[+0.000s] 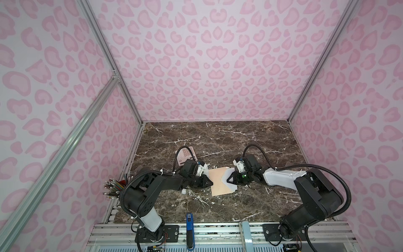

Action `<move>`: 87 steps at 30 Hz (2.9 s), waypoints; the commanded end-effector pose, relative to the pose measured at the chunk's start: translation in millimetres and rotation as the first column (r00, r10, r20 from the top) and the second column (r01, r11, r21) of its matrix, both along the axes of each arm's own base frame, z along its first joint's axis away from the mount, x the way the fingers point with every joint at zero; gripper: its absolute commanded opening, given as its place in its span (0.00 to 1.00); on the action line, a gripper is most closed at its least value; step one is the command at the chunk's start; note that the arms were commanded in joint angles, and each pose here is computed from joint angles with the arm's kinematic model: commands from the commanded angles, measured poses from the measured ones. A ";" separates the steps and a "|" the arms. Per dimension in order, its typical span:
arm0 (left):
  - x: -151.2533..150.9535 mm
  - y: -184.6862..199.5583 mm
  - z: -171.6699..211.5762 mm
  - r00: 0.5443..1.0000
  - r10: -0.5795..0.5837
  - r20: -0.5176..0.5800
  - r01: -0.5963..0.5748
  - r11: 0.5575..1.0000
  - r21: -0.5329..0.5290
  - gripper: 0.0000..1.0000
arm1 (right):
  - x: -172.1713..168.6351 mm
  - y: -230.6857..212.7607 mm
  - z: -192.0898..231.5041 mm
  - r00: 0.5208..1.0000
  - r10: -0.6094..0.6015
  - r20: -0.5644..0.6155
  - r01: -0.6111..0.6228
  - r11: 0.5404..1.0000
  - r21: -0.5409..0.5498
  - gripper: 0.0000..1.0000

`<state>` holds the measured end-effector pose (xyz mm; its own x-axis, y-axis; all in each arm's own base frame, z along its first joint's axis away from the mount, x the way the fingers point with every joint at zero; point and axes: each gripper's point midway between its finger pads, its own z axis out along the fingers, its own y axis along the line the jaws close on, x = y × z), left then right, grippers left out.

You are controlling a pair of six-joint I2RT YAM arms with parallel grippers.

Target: Place the letter into the envelope and seal it

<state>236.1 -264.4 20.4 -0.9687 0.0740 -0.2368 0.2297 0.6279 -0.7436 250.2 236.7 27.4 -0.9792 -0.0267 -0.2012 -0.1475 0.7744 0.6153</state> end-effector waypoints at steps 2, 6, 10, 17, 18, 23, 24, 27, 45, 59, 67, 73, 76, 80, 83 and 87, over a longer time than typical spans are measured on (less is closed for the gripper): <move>0.4 4.2 -3.0 1.000 0.009 -0.002 -0.009 0.999 0.032 0.20 | -4.7 -12.9 -6.0 1.000 -0.002 -0.015 0.001 0.998 -0.065 0.43; 0.6 4.0 -2.2 1.000 0.009 0.000 -0.009 0.999 0.031 0.20 | -2.5 -16.6 -4.0 1.000 -0.013 -0.008 0.013 0.997 -0.072 0.43; 0.5 4.1 -2.8 1.000 0.007 0.000 -0.007 0.999 0.032 0.20 | -0.7 -17.6 -3.7 1.000 -0.018 -0.007 0.017 0.997 -0.075 0.42; 2.1 2.7 -2.2 1.000 0.005 0.002 -0.005 1.000 0.028 0.20 | 2.3 -14.4 -5.0 1.000 -0.022 -0.009 0.021 0.998 -0.063 0.30; 2.7 2.4 -2.0 1.000 0.005 0.003 -0.005 1.000 0.028 0.20 | 2.7 -13.8 -5.2 1.000 -0.021 -0.010 0.021 0.998 -0.060 0.29; 5.0 0.7 0.3 1.000 0.002 0.009 -0.002 1.000 0.024 0.20 | 4.5 -10.6 -6.8 1.000 -0.021 -0.015 0.020 0.998 -0.054 0.27; 5.4 0.1 0.8 1.000 0.001 0.009 -0.001 1.000 0.022 0.20 | 4.8 -9.7 -6.9 1.000 -0.019 -0.016 0.018 0.998 -0.054 0.27; 6.2 -0.5 0.8 1.000 0.000 0.009 -0.001 1.000 0.022 0.20 | 3.8 -4.7 -8.5 1.000 -0.006 -0.020 0.005 0.999 -0.052 0.27; 10.6 -1.9 22.4 0.998 0.009 0.055 -0.009 1.000 -0.002 0.33 | 3.5 -0.9 -14.7 0.999 0.021 -0.035 -0.024 0.996 -0.085 0.24; 9.5 21.6 29.1 0.995 0.085 0.054 -0.090 0.991 0.094 0.54 | 4.1 -2.1 -14.8 0.999 0.021 -0.042 -0.025 0.995 -0.102 0.21; 18.1 23.2 18.1 0.993 0.111 0.036 -0.114 0.986 0.117 0.55 | 1.9 -2.5 -14.5 0.999 0.028 -0.047 -0.032 0.994 -0.103 0.21; 20.3 21.7 4.1 0.995 0.104 0.008 -0.104 0.985 0.137 0.55 | 1.9 -0.6 -14.0 0.998 0.035 -0.050 -0.040 0.994 -0.098 0.21; 21.6 21.9 -0.4 0.994 0.106 0.004 -0.105 0.984 0.143 0.54 | 2.0 0.2 -14.1 0.998 0.040 -0.053 -0.045 0.994 -0.096 0.21; 22.0 21.1 -4.8 0.995 0.098 -0.006 -0.096 0.984 0.149 0.54 | 1.1 1.7 -14.0 0.997 0.050 -0.060 -0.055 0.994 -0.092 0.21; 22.1 19.8 -7.6 0.996 0.091 -0.014 -0.088 0.985 0.149 0.54 | 1.3 3.4 -13.1 0.997 0.053 -0.063 -0.059 0.995 -0.086 0.22; 21.9 18.1 -10.0 0.996 0.086 -0.021 -0.082 0.986 0.143 0.54 | 0.6 6.4 -13.2 0.996 0.060 -0.069 -0.065 0.995 -0.076 0.22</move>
<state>266.6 -258.8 29.7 -0.9655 0.0225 -0.2595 0.2039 0.6855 -0.6990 257.8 244.1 20.1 -0.9833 -0.0845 -0.1613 -0.1628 0.8049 0.5706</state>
